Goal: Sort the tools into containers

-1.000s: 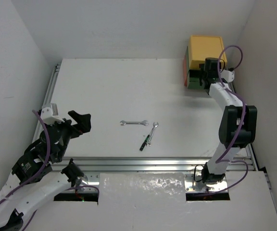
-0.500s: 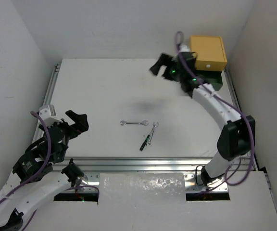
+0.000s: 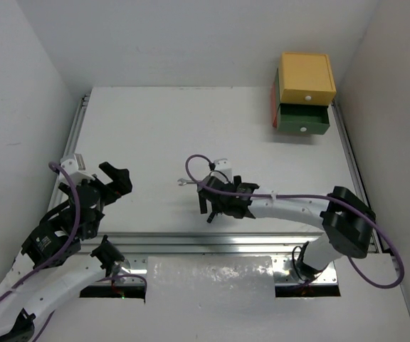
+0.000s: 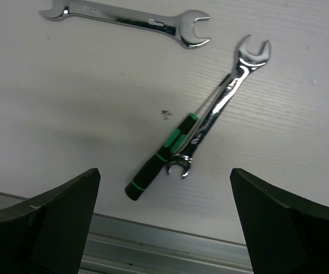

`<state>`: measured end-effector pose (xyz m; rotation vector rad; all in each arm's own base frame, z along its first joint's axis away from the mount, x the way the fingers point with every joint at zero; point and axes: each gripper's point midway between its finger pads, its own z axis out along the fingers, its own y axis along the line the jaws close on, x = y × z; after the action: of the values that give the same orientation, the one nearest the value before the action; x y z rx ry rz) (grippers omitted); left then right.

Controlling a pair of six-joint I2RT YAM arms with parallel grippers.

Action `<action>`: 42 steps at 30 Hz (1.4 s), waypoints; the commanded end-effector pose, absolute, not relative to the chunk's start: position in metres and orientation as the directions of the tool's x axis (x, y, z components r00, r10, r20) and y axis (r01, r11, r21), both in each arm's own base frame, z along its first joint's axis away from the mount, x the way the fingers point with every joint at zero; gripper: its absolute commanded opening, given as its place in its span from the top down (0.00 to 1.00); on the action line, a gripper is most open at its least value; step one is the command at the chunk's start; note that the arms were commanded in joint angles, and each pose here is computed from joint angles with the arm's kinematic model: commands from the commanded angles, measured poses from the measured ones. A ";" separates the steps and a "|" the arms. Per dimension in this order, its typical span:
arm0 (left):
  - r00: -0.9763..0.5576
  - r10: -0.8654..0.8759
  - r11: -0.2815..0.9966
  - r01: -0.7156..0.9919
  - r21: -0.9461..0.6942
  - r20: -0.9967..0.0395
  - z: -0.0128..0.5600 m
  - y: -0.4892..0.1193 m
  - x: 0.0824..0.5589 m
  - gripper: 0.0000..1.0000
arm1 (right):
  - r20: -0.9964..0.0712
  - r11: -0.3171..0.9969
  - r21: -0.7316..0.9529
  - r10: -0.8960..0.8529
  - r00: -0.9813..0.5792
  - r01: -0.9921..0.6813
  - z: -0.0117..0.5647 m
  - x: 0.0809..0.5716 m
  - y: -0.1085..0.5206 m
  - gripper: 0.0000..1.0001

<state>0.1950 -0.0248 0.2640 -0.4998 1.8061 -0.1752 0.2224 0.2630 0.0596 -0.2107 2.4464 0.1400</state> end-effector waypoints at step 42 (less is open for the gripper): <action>-0.161 -0.456 0.887 -0.160 -0.432 -0.876 0.288 -0.030 0.193 0.00 | -0.681 0.997 0.045 0.077 -0.728 0.064 -0.015 0.236 0.306 0.72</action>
<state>0.1911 -0.0290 0.2728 -0.4643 1.7825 -0.2396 0.2330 0.2968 -0.0089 0.0846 2.3741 0.0013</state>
